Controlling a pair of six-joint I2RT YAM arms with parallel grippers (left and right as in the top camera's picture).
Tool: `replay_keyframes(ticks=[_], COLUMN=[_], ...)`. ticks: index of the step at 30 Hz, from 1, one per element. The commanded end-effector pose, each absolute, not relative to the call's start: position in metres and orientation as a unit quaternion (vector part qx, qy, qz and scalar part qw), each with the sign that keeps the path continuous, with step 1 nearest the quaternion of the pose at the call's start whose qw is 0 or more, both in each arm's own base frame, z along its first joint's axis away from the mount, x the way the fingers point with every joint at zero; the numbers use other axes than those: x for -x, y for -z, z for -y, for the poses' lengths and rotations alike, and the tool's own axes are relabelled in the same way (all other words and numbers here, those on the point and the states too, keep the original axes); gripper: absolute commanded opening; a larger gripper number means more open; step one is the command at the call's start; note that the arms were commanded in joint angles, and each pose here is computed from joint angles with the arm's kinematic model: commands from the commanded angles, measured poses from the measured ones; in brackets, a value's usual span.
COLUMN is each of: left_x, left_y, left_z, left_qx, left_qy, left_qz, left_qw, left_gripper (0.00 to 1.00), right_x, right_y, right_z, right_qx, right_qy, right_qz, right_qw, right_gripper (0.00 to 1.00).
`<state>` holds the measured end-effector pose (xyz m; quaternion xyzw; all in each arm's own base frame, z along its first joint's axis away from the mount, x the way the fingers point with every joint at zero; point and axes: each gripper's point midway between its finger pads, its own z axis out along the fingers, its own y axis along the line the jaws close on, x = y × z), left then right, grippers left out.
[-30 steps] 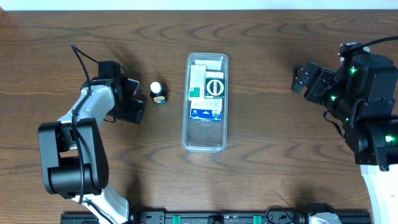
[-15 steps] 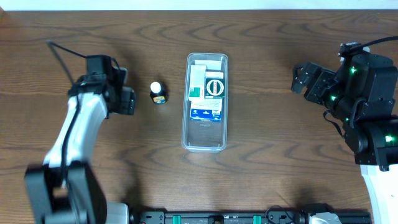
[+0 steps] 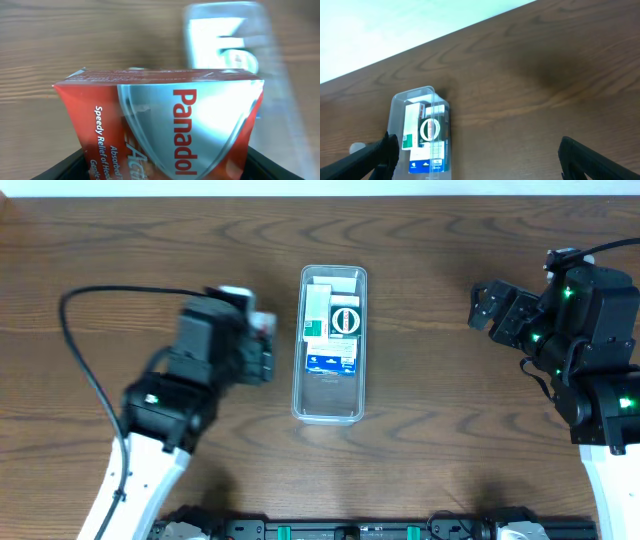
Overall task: Pack container
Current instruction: 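Carry the Panadol box right and lower it into the container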
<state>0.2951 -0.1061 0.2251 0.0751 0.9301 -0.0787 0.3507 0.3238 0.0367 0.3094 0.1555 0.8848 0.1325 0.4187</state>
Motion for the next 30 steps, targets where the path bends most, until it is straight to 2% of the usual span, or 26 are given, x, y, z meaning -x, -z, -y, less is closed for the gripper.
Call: replay_keyframes(ticks=[1,6,11,18,28,30], left_x=[-0.283,-0.279,-0.281,-0.286,-0.279,-0.279], left_y=[-0.221,-0.194,-0.146,-0.088,-0.043,-0.041], left_z=[0.148,0.199,0.237,0.237,0.248,0.249], left_qx=[-0.056,-0.085,-0.108,-0.061,-0.070,-0.072], left_qy=[0.131,0.150,0.138,0.089,0.079,0.077], left_qz=[-0.935,-0.941,-0.954,-0.977,-0.985,-0.986], left_qw=[0.326,0.290,0.242,0.186,0.133,0.133], left_gripper=[0.70,0.70,0.69,0.67,0.69,0.73], right_x=[-0.324,-0.324,-0.324,-0.324,-0.324,-0.324], right_y=[-0.312,-0.312,-0.312,-0.312,-0.312,-0.312], right_z=[-0.035,-0.035,-0.035,-0.035,-0.035,-0.035], right_qx=[-0.156,-0.156,-0.156,-0.156,-0.156,-0.156], right_qy=[-0.131,-0.131,-0.131,-0.131,-0.131,-0.131], right_qz=[-0.883,-0.883,-0.883,-0.883,-0.883,-0.883], right_qw=[0.422,0.422,0.422,0.422,0.422,0.422], right_gripper=[0.99,0.99,0.99,0.99,0.99,0.99])
